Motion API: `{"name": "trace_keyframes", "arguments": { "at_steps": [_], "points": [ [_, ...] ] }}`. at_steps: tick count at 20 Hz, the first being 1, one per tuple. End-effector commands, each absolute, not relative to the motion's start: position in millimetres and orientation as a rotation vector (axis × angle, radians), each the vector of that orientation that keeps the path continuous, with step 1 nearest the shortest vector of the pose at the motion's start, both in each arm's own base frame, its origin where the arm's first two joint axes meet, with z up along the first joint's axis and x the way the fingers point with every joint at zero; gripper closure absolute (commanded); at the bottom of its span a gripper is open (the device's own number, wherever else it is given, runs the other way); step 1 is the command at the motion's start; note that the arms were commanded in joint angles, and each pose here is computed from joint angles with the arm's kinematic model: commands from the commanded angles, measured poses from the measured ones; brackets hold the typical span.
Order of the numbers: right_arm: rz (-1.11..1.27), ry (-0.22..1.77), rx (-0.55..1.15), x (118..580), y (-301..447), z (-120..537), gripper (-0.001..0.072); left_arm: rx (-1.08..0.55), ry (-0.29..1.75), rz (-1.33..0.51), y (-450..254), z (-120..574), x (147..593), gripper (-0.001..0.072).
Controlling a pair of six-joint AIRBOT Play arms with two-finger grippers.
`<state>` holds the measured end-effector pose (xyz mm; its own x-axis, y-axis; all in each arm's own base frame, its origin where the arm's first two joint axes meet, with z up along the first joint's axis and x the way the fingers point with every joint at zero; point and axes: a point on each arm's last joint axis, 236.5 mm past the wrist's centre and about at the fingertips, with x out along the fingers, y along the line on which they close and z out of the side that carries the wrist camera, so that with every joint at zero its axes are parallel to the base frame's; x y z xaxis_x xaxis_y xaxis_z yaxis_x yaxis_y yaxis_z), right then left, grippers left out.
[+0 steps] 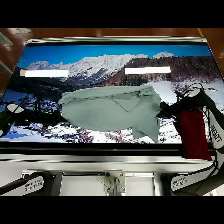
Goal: Fold the shirts.
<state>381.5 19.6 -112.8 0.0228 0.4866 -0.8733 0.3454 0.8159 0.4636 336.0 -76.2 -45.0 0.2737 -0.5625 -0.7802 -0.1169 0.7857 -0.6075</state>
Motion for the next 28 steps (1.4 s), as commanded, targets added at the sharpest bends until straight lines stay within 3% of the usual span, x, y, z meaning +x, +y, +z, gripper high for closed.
{"name": "trace_keyframes", "arguments": {
  "at_steps": [1, 4, 6, 9, 12, 16, 20, 24, 28],
  "points": [
    [0.219, 1.424, 0.570, 401.8, 21.8, -61.7, 0.0649, -0.544, 1.093, -0.360, -66.3, 22.5, 382.0, 0.0672],
    [0.339, 1.031, 0.310, 443.5, 16.1, 76.3, 0.0649, -0.294, 0.715, -0.422, -56.0, 179.8, 421.0, 0.0673],
    [0.293, 0.665, 0.185, 456.2, 7.8, 222.5, 0.0649, -0.142, 0.418, -0.418, -53.8, 318.4, 414.5, 0.0672],
    [0.219, 0.182, 0.064, 397.3, 10.5, 421.9, 0.0649, 0.002, 0.035, -0.396, -63.8, 490.0, 347.7, 0.0672],
    [0.095, -0.079, -0.002, 299.3, 6.5, 526.3, 0.0649, 0.032, -0.179, -0.340, -69.5, 572.7, 264.9, 0.0672],
    [-0.018, -0.093, -0.015, 209.5, 2.3, 535.4, 0.0649, 0.077, -0.161, -0.292, -74.7, 561.7, 196.6, 0.0672],
    [-0.055, 0.049, -0.006, 174.0, 2.2, 498.6, 0.0649, 0.146, 0.013, -0.145, -47.0, 515.0, 171.3, 0.0672],
    [-0.070, 0.172, 0.051, 180.2, -2.5, 470.5, 0.0649, 0.150, 0.193, -0.104, -30.6, 469.8, 184.9, 0.0672],
    [-0.055, 0.630, 0.091, 219.6, -12.7, 370.0, 0.0649, 0.099, 0.430, -0.126, -19.5, 390.9, 234.3, 0.0672]
  ]
}}
